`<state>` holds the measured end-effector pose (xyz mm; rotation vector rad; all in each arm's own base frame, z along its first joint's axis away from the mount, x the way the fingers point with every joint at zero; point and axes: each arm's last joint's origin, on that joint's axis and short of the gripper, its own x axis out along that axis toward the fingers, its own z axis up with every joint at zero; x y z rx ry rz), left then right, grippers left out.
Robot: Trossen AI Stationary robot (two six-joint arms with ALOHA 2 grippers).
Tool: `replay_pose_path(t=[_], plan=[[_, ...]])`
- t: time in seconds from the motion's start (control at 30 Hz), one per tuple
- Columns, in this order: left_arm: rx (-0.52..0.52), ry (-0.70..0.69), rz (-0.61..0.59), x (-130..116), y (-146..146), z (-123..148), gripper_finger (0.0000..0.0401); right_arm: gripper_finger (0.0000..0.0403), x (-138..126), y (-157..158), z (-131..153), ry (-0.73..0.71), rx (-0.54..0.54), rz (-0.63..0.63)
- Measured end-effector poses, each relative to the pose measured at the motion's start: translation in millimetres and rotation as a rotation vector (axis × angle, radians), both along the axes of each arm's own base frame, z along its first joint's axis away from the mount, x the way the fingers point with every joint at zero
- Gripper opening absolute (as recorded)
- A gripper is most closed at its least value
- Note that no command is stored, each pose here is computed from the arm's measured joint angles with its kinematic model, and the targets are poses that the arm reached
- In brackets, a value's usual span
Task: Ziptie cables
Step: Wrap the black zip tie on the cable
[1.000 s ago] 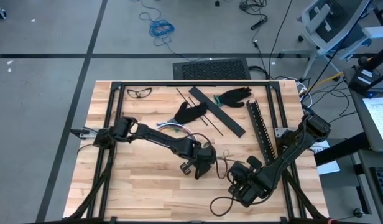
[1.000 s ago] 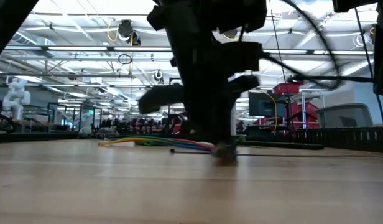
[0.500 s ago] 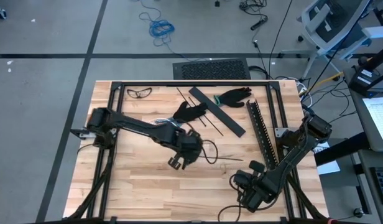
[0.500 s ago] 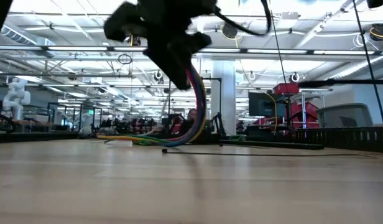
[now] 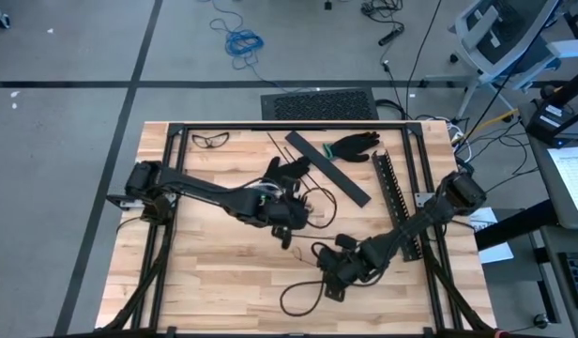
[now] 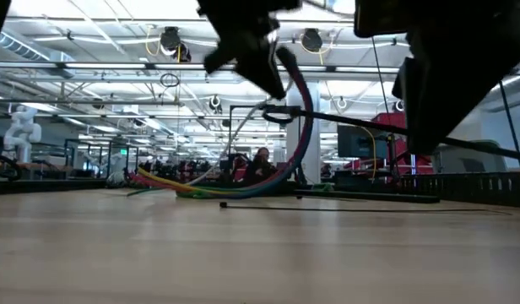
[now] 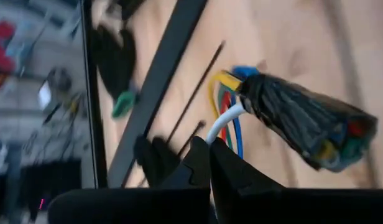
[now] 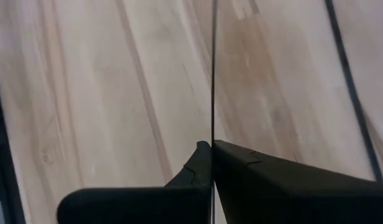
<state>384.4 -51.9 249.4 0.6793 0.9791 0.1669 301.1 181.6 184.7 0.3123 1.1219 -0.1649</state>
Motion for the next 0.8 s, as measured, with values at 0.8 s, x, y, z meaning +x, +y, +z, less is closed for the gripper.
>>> replay_pose_path(t=[0.8], plan=[[-0.331,-0.213,-0.210,-23.0,-45.9,-11.5,0.0000,0.0000,6.2,13.3,9.9,-0.189,0.138,-0.259]])
